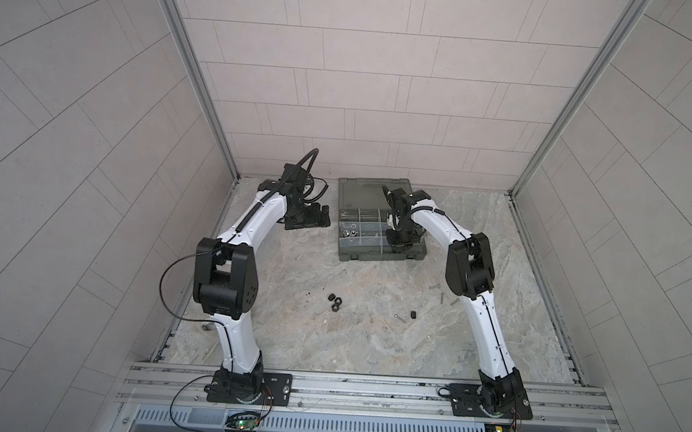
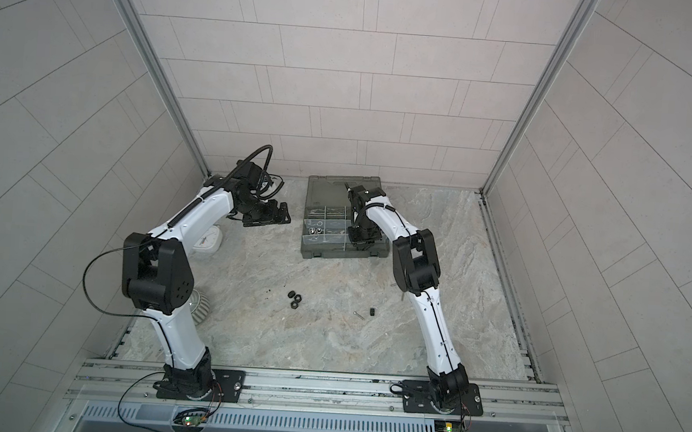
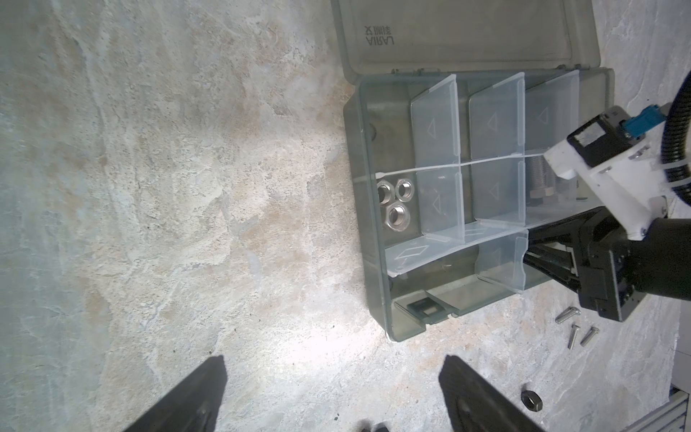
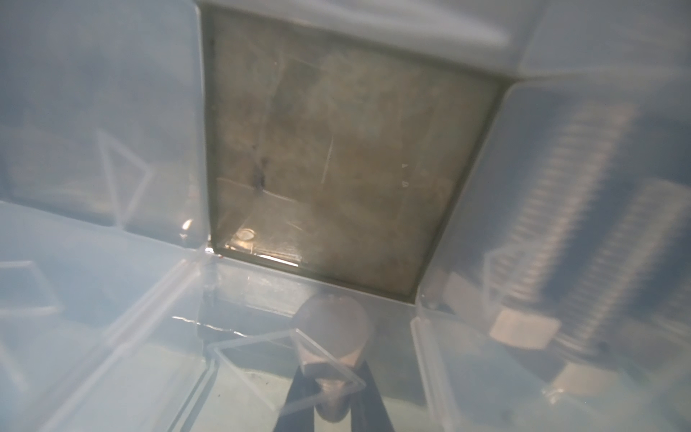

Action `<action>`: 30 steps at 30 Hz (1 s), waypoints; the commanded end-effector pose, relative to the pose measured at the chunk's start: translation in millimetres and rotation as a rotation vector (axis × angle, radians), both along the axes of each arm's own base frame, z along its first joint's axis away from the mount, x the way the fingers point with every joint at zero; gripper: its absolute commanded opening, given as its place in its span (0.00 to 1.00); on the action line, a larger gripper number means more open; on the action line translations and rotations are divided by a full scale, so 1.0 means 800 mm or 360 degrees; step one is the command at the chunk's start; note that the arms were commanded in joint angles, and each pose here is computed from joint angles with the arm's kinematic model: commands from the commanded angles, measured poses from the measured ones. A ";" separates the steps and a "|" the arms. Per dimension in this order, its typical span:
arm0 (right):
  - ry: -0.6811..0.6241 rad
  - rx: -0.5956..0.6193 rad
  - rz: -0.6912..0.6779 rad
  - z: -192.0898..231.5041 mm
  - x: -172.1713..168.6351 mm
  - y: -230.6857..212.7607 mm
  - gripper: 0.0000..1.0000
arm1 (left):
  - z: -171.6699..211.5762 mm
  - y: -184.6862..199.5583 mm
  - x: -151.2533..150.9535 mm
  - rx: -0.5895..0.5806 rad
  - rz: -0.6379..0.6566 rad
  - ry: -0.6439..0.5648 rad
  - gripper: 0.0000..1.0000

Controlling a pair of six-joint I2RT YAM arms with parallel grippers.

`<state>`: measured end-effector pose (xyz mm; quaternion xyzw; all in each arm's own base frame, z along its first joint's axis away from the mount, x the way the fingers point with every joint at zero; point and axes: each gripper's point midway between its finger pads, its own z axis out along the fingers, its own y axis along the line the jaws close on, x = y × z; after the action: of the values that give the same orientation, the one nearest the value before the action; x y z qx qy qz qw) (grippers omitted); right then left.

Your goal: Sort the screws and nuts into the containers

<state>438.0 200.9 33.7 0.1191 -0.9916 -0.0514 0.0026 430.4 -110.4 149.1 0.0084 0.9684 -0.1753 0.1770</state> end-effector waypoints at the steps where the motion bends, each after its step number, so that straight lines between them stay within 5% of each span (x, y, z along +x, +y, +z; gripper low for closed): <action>1: 0.0140 -0.0048 -0.0024 0.002 -0.026 -0.015 0.02 | 0.020 0.005 -0.001 0.0006 0.0009 -0.0052 0.96; 30: -0.0134 0.0136 -0.0217 0.122 0.016 -0.029 0.00 | 0.032 -0.015 0.003 -0.0032 -0.0042 -0.0071 0.96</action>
<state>444.5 189.1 97.0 0.0754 -0.9938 -0.0806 -0.0134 433.8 -114.6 157.8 0.0138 0.9665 -0.1761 0.1862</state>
